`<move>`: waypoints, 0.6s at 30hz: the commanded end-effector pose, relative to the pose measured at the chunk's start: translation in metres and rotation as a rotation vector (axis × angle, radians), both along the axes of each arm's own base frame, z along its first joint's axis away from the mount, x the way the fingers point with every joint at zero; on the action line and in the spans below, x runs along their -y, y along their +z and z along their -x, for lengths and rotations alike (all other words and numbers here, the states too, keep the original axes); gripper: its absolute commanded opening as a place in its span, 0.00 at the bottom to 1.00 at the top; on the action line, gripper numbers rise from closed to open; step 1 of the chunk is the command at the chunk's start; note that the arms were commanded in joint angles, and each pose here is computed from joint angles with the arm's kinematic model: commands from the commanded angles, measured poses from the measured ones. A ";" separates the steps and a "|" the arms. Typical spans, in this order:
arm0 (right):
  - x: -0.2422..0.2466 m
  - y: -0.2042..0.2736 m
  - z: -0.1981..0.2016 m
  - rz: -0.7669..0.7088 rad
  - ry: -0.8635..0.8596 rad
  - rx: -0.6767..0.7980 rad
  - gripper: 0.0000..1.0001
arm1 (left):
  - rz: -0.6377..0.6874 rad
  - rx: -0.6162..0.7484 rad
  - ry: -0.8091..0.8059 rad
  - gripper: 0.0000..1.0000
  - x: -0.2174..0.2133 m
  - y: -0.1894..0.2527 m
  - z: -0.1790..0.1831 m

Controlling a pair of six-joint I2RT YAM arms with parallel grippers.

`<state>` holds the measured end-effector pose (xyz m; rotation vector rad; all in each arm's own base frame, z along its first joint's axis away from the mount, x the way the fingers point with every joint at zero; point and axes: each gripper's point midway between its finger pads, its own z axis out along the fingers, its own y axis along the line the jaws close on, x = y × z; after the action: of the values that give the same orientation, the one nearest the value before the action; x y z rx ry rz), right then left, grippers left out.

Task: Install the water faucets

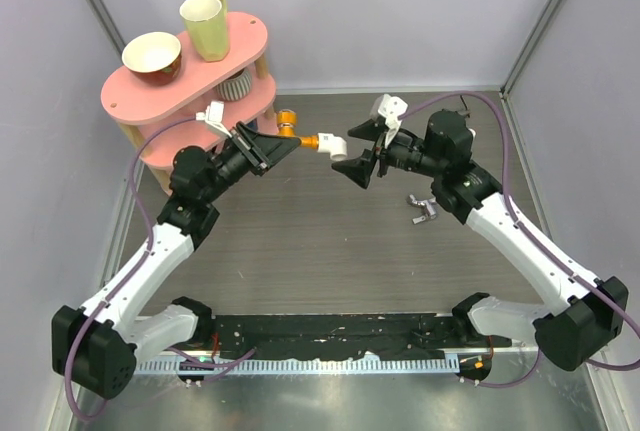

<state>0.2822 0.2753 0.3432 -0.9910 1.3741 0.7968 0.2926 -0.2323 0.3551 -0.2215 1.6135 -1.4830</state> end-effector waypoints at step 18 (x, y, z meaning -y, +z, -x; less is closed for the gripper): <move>-0.035 0.059 0.034 -0.184 0.284 -0.178 0.01 | -0.174 0.559 -0.312 0.00 0.026 0.051 0.054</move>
<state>0.2769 0.2934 0.3445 -1.0133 1.4044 0.9841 0.2832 -0.2471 0.3699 0.0322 1.5800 -1.5377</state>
